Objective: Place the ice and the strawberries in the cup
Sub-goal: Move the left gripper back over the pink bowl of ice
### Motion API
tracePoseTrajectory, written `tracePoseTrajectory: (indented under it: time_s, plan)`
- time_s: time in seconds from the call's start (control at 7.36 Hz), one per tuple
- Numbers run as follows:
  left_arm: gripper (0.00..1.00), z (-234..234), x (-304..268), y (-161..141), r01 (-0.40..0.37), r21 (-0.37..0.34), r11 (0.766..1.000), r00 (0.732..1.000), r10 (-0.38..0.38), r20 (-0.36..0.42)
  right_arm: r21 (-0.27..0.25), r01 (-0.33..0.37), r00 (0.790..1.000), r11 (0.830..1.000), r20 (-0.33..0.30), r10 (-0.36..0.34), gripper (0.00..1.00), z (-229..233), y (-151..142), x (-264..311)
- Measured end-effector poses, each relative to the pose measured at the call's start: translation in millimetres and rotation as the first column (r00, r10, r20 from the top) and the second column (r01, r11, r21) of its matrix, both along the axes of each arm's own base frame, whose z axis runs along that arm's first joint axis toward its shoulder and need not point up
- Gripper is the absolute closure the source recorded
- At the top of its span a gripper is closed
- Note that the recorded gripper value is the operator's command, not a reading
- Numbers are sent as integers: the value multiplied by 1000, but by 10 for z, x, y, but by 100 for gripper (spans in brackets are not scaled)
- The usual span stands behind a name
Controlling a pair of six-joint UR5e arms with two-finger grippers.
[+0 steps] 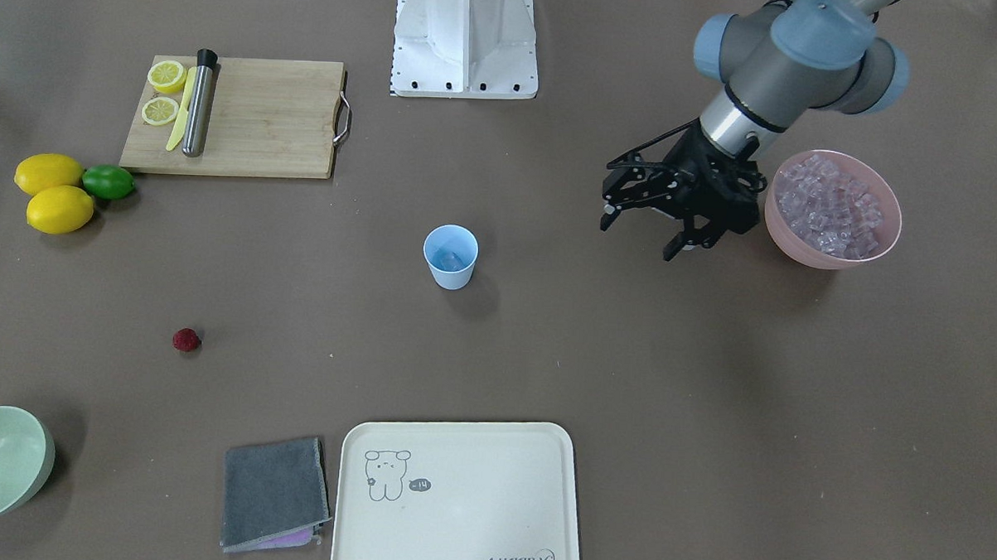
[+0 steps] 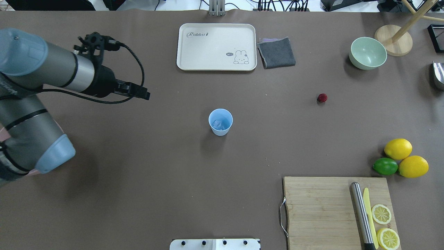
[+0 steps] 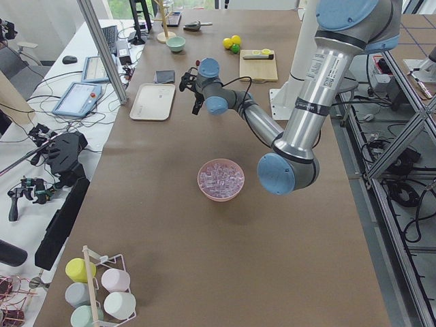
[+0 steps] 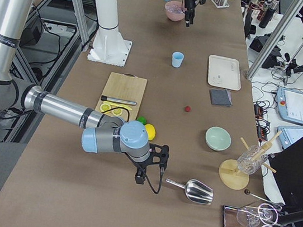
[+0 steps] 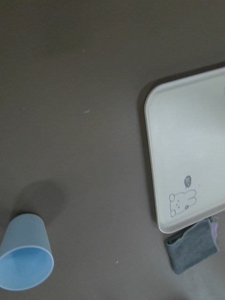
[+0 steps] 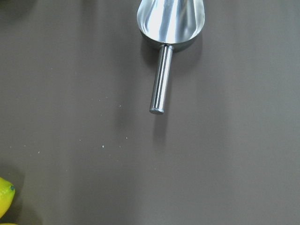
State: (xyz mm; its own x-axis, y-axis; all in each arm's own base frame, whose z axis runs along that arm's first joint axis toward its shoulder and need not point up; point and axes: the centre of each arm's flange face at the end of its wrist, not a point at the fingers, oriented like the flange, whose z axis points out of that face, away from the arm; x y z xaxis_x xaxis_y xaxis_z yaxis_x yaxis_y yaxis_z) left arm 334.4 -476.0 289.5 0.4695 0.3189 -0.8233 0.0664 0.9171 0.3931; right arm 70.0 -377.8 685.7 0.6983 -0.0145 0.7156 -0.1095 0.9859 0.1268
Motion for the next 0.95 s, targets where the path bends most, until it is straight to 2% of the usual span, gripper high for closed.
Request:
tracePoseTrajectory:
  time_s: [0.27, 0.54, 0.68, 0.95]
  plan:
    - [0, 610, -618, 288, -28, 33, 999, 992, 23, 123, -1, 0, 1000, 1000, -2, 0, 0, 6, 1, -1]
    - [0, 1271, -1118, 547, -66, 49, 997, 971, 53, 232, -1, 1, 1000, 1000, -1, -1, 0, 8, 1, -3]
    - [0, 1574, -1285, 655, -83, 52, 995, 961, 66, 267, -2, 1, 1000, 1000, -1, -1, 0, 10, 2, -3]
    - [1, 2208, -1394, 779, -98, 70, 993, 958, 75, 275, -2, 2, 1000, 1000, -1, -2, 0, 14, 3, -3]
